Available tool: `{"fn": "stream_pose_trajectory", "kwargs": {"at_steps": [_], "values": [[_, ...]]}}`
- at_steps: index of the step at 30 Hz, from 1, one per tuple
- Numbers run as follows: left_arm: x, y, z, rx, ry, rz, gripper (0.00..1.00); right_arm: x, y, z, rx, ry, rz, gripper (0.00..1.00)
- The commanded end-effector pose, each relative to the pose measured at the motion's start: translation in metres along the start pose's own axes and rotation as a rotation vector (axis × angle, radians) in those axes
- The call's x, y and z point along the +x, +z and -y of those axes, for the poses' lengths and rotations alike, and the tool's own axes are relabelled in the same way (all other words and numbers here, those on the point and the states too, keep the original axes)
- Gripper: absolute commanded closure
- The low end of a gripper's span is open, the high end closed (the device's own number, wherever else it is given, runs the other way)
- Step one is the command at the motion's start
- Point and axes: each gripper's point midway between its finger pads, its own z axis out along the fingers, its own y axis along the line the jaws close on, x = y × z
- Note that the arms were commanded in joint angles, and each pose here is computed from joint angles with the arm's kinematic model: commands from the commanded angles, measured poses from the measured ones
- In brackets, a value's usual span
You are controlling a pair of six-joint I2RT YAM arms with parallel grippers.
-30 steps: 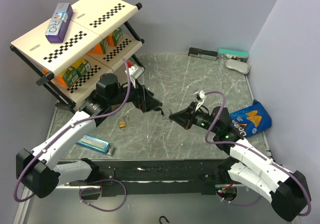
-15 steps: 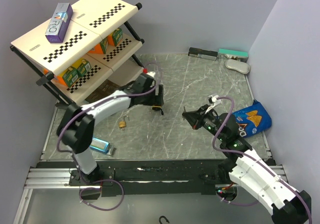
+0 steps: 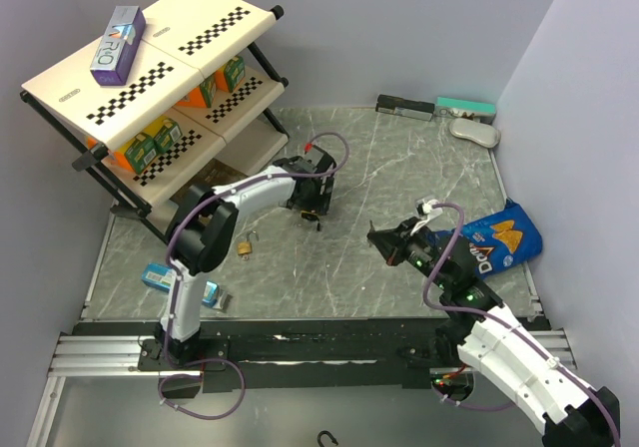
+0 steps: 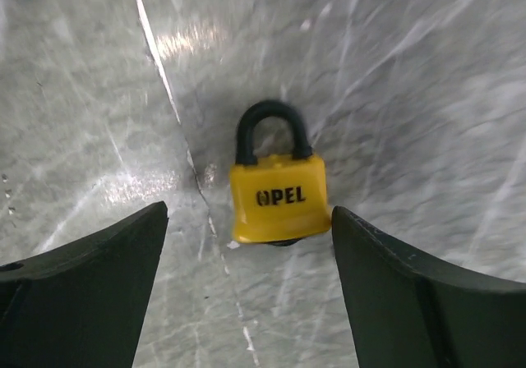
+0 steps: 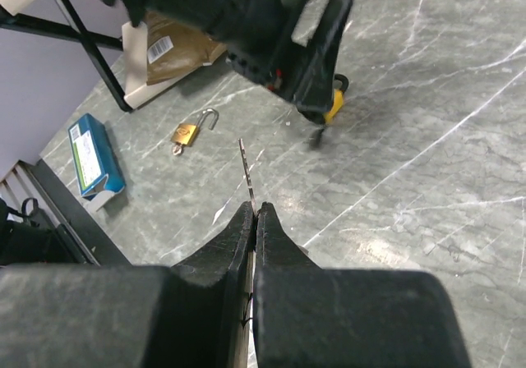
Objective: Unlock with the key
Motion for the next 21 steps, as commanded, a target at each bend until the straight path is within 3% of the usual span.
{"fn": "stream_pose_trajectory", "kwargs": {"at_steps": [1,7,10,18,21], "values": [[-0.002,-0.001,0.006,0.003,0.034,-0.028,0.16,-0.013,-0.001,-0.007,-0.036,-0.02,0.06,1.0],[0.004,0.01,0.013,0.033,0.032,-0.05,0.15,-0.009,-0.001,-0.014,-0.077,0.001,0.055,1.0],[0.008,0.016,0.007,-0.004,0.056,-0.068,0.2,-0.008,-0.001,-0.013,-0.074,0.001,0.053,1.0],[0.015,0.027,0.004,0.003,0.179,-0.088,0.19,-0.004,0.0,-0.011,-0.07,0.004,0.04,1.0],[0.02,0.032,0.006,0.018,0.222,-0.105,0.25,-0.001,0.001,-0.01,-0.069,0.007,0.032,1.0]]}}
